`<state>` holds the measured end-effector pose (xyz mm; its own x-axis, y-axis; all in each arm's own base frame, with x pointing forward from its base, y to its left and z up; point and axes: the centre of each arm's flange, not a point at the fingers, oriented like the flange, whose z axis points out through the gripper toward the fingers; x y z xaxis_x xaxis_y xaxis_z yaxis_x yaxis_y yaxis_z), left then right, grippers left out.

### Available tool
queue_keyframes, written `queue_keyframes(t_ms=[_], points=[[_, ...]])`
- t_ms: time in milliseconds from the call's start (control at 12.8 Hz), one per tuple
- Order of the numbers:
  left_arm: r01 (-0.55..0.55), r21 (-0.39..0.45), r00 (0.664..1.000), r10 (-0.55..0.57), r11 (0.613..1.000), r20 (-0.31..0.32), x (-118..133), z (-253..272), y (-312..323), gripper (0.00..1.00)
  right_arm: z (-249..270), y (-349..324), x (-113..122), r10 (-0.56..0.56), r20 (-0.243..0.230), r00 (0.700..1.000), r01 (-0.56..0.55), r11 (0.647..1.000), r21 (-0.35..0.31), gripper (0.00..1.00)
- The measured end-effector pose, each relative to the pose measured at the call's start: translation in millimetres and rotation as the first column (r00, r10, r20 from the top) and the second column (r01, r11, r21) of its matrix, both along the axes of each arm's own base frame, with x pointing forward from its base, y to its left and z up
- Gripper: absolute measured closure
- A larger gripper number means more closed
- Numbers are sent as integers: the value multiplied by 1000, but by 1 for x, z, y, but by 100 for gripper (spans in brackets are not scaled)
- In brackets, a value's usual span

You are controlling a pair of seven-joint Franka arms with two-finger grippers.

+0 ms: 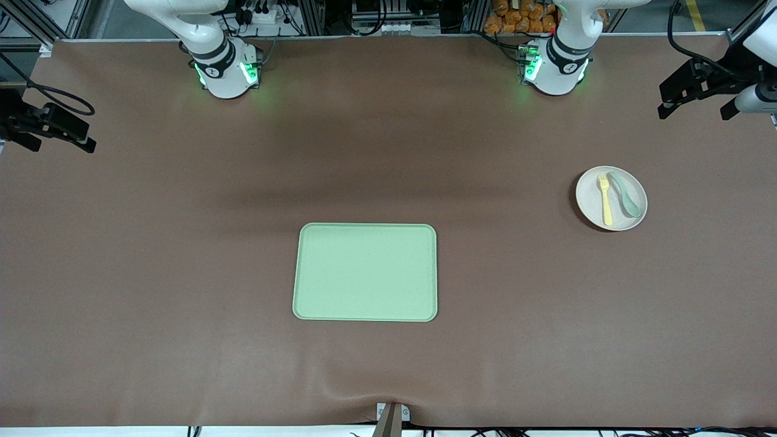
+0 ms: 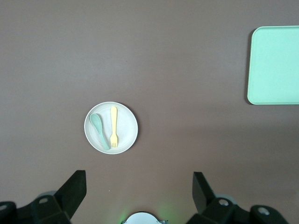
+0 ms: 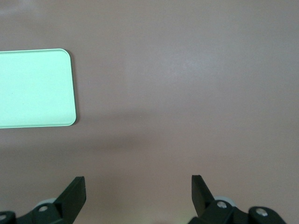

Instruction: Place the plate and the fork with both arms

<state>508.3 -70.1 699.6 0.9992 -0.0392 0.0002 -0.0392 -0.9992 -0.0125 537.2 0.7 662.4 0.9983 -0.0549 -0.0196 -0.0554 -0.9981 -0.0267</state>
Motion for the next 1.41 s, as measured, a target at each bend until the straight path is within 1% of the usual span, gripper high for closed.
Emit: queue_keyframes(t_ms=[548,861,1096,1409], points=[[-8,0,1000,8,1000,0,1,0,4,0,0,0,0,0,0,1000,0,1000,0,0],[-27,1,1000,27,1000,-10,2,-3,21,0,0,0,0,0,0,1000,0,1000,0,0],[-28,5,998,28,1000,-51,4,-20,21,0,0,0,0,0,0,1000,0,1000,0,0],[-39,32,989,44,999,-144,9,-66,30,0,0,0,0,0,0,1000,0,1000,1,0]])
